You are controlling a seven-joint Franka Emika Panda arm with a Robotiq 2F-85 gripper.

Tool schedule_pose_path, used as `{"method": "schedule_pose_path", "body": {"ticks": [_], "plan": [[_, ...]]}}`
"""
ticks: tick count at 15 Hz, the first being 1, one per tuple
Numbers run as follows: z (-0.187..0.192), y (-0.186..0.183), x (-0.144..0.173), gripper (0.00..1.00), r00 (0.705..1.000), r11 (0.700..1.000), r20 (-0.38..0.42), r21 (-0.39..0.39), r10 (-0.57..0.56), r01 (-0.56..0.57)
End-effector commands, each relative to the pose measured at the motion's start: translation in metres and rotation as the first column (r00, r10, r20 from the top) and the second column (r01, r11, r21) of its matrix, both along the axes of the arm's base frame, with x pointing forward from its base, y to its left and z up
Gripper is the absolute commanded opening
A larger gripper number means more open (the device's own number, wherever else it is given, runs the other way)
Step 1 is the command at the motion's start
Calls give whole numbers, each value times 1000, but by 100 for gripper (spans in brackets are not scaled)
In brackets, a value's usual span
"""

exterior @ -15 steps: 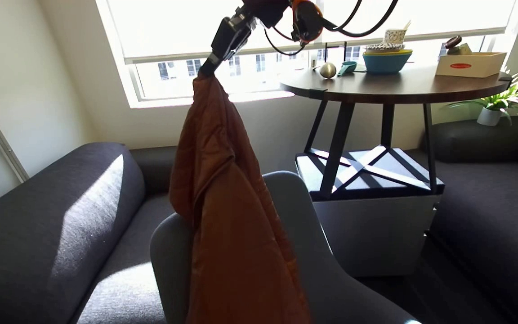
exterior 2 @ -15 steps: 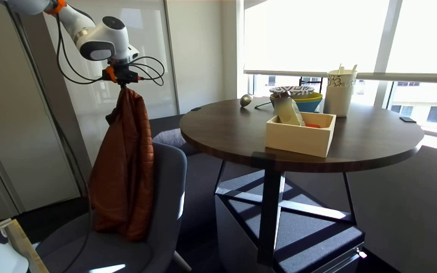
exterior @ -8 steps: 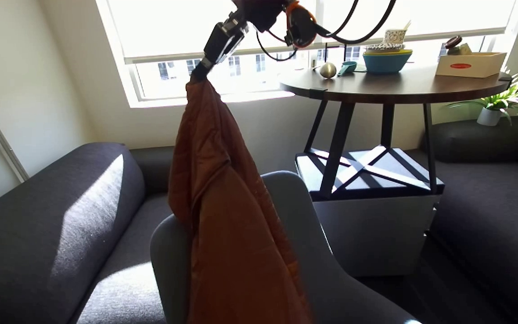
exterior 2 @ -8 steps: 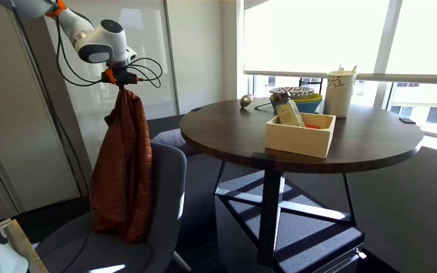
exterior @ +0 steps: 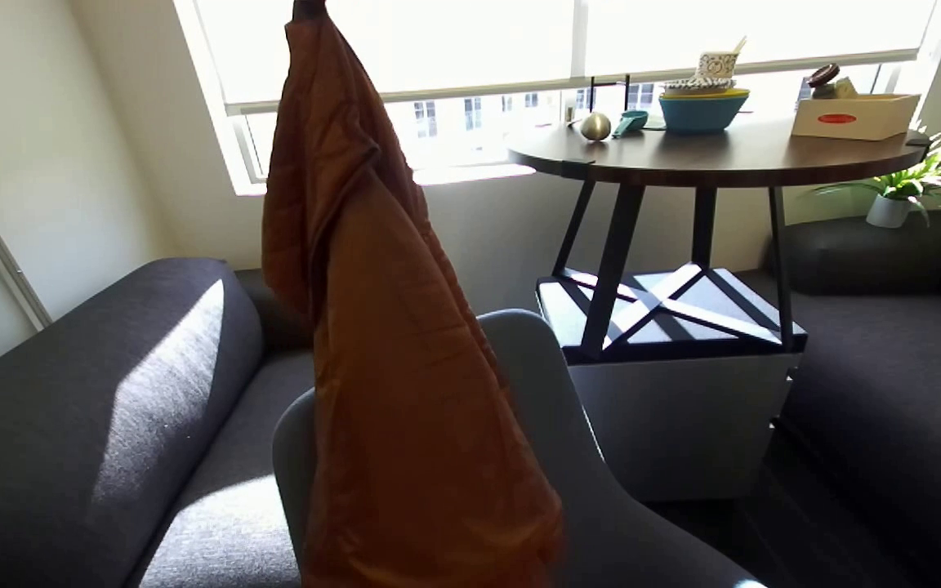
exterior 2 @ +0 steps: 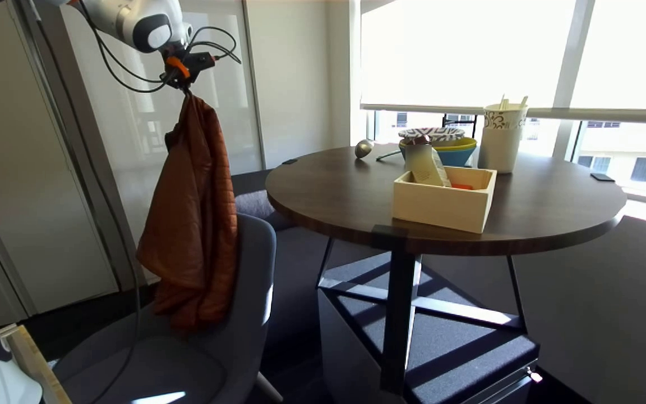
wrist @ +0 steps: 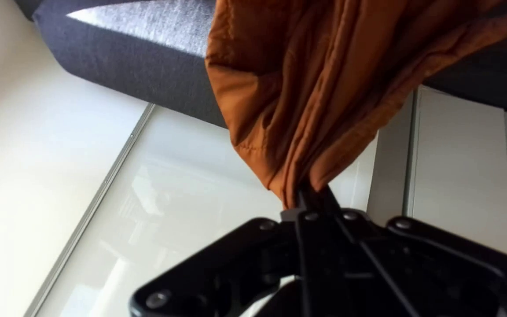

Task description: Hang the towel over the chair

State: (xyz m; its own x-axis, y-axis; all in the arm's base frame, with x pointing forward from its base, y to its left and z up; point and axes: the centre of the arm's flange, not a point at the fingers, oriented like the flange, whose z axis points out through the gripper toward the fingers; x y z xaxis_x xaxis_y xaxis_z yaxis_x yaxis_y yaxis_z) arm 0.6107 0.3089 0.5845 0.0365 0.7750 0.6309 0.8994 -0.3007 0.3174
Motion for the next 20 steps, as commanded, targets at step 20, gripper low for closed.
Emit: {"method": "schedule_pose_path", "body": {"ticks": [20], "plan": [[-9,-43,138,1,817,849,577,-424,-14,314]]}}
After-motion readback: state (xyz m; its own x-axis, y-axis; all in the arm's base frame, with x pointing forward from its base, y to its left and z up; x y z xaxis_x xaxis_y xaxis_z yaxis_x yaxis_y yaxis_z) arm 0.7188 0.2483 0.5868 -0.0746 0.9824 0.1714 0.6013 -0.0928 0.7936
